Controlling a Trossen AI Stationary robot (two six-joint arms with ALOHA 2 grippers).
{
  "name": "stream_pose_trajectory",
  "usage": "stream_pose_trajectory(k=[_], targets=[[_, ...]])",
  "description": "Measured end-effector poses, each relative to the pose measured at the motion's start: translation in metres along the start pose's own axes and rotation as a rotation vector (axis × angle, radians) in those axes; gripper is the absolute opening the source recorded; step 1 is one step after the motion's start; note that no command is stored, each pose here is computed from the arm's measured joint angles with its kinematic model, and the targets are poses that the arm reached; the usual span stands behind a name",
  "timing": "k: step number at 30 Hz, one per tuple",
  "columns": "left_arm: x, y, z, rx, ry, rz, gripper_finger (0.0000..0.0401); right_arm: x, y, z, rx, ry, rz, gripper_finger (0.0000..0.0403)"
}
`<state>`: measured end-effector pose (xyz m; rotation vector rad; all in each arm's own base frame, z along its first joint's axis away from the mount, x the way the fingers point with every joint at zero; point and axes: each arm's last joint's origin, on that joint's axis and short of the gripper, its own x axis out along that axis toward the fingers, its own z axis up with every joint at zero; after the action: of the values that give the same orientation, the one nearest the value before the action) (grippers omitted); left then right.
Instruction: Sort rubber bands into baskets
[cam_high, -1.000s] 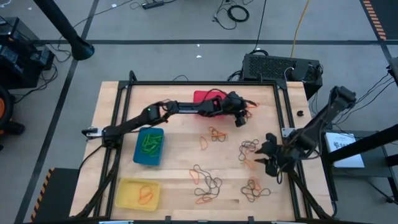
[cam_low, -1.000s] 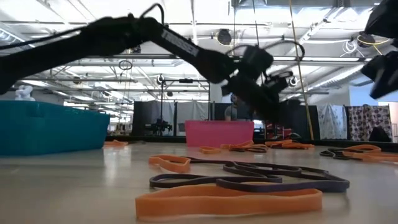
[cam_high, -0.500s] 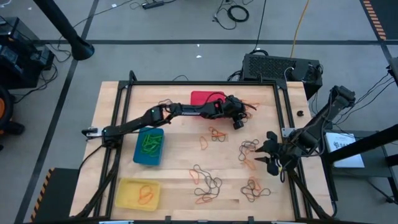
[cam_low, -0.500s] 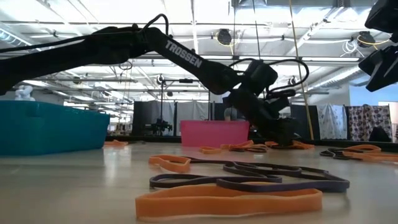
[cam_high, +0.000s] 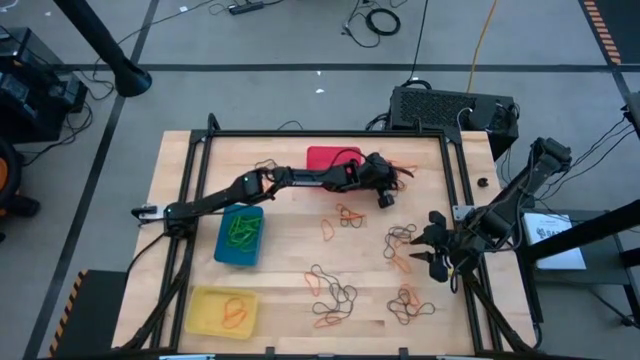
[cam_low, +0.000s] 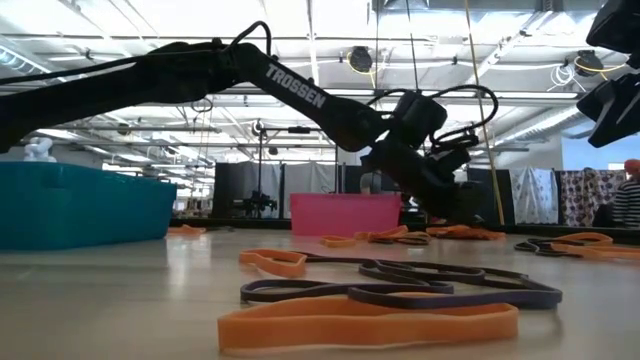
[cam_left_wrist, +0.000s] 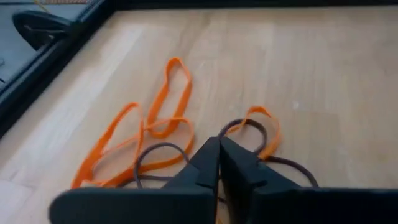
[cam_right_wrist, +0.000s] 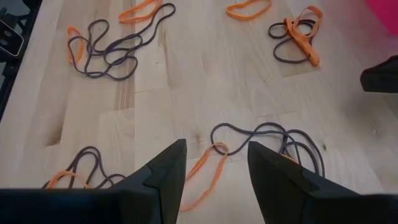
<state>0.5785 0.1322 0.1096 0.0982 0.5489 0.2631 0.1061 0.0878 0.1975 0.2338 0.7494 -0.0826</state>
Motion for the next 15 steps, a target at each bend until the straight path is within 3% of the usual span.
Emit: stream_pose_trajectory(k=[11, 15], targets=[[-0.0018, -0.0063, 0.0025, 0.008, 0.013, -0.012, 0.0003, 0.0000, 0.0001, 0.0001, 0.067, -0.001, 0.000, 0.0164], [-0.0018, -0.0060, 0.0020, 0.015, 0.020, 0.005, 0.0018, 0.0000, 0.0001, 0.0001, 0.071, -0.001, 0.000, 0.0164]])
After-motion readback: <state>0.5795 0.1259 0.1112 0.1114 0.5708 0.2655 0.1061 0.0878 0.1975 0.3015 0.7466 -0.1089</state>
